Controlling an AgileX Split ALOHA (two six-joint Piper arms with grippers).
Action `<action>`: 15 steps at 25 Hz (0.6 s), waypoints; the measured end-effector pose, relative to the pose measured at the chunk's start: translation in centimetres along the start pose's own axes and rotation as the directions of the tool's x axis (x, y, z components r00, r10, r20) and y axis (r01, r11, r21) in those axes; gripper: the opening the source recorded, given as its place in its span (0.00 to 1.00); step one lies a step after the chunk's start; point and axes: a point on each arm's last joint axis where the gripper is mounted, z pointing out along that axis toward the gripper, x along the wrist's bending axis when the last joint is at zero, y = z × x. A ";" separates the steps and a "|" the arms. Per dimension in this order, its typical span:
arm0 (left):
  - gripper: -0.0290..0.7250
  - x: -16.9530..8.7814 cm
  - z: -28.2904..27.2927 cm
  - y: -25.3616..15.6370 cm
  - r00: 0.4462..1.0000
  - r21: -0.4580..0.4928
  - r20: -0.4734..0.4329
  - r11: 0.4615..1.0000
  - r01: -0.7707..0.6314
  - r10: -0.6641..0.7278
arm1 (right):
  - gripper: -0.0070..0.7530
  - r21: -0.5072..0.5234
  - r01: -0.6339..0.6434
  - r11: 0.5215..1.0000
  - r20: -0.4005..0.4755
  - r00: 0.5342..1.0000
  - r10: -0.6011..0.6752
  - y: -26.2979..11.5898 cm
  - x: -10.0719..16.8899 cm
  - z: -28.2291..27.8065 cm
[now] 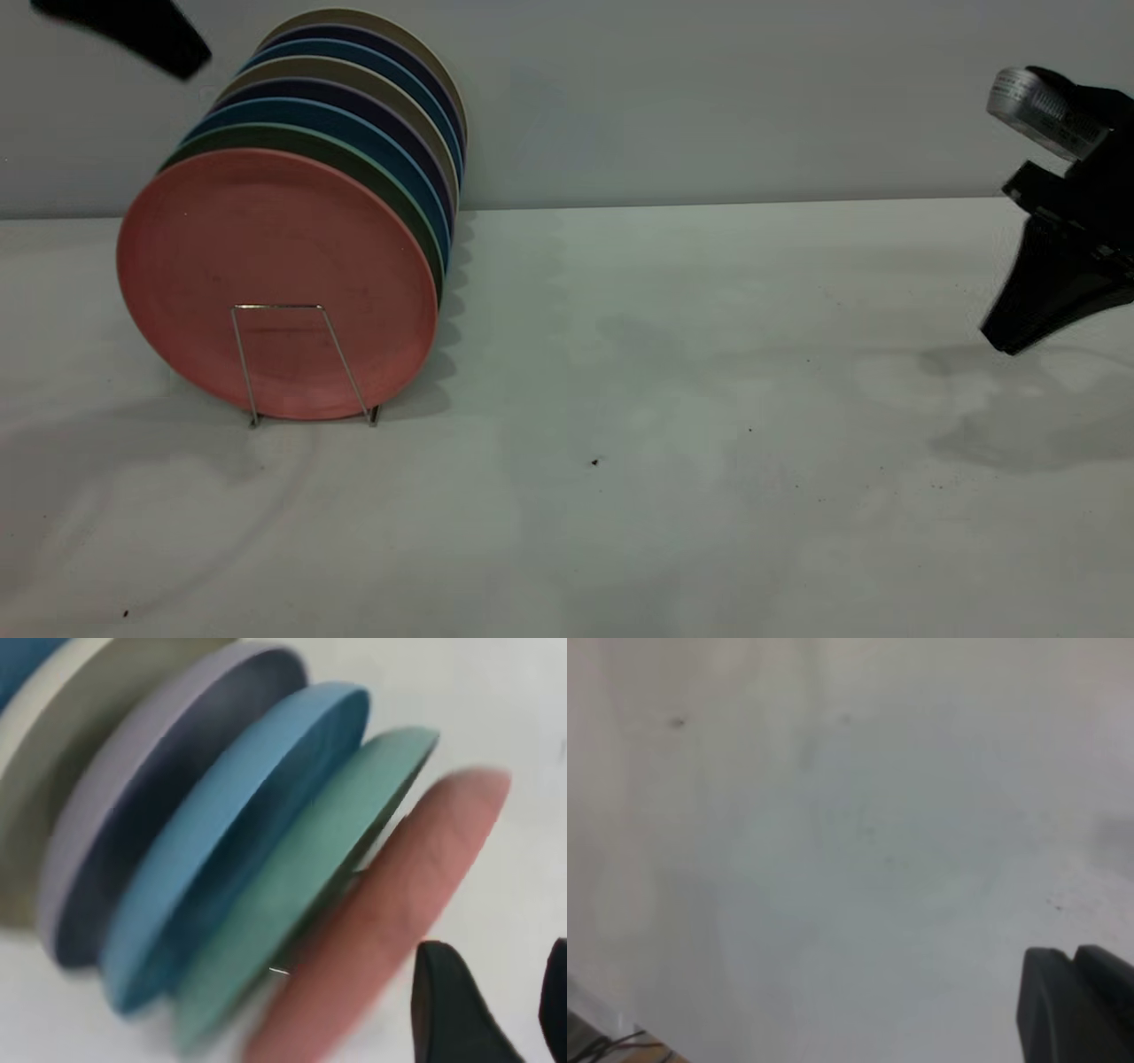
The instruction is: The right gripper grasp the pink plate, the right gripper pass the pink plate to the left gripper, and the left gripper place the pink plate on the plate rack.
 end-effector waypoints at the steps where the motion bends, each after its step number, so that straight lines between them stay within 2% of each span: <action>1: 0.42 -0.1 -0.5 0.0 0.988 -0.001 -0.007 0.988 0.156 -0.156 | 0.02 0.020 -0.003 1.000 0.046 0.999 0.003 -0.1 0.0 -0.2; 2: 0.42 -0.2 -0.9 -0.1 0.952 0.004 -0.015 0.952 0.305 -0.305 | 0.02 0.041 -0.008 0.999 0.099 0.995 0.004 -0.3 -0.1 -0.4; 4: 0.42 -0.2 -1.7 -0.4 0.860 0.023 -0.059 0.860 0.509 -0.507 | 0.02 0.093 -0.015 0.996 0.267 0.964 -0.010 -0.6 0.3 -1.4; 6: 0.42 -0.2 -2.5 -1.0 0.819 0.051 -0.129 0.821 0.569 -0.559 | 0.02 0.110 -0.005 0.994 0.423 0.905 -0.042 -0.6 1.6 -2.8; 8: 0.42 -0.5 -3.4 -1.2 0.806 0.065 -0.171 0.809 0.584 -0.567 | 0.02 0.096 0.036 0.995 0.536 0.840 -0.082 -0.5 4.0 -4.6; 11: 0.42 -1.4 -5.2 -1.4 0.805 0.077 -0.195 0.810 0.582 -0.560 | 0.03 0.071 0.098 0.993 0.578 0.807 -0.121 -1.0 8.4 -7.1; 15: 0.42 -3.8 -7.6 -2.8 0.810 0.066 -0.231 0.822 0.566 -0.539 | 0.11 0.071 0.139 0.988 0.555 0.817 -0.155 -2.9 12.8 -10.5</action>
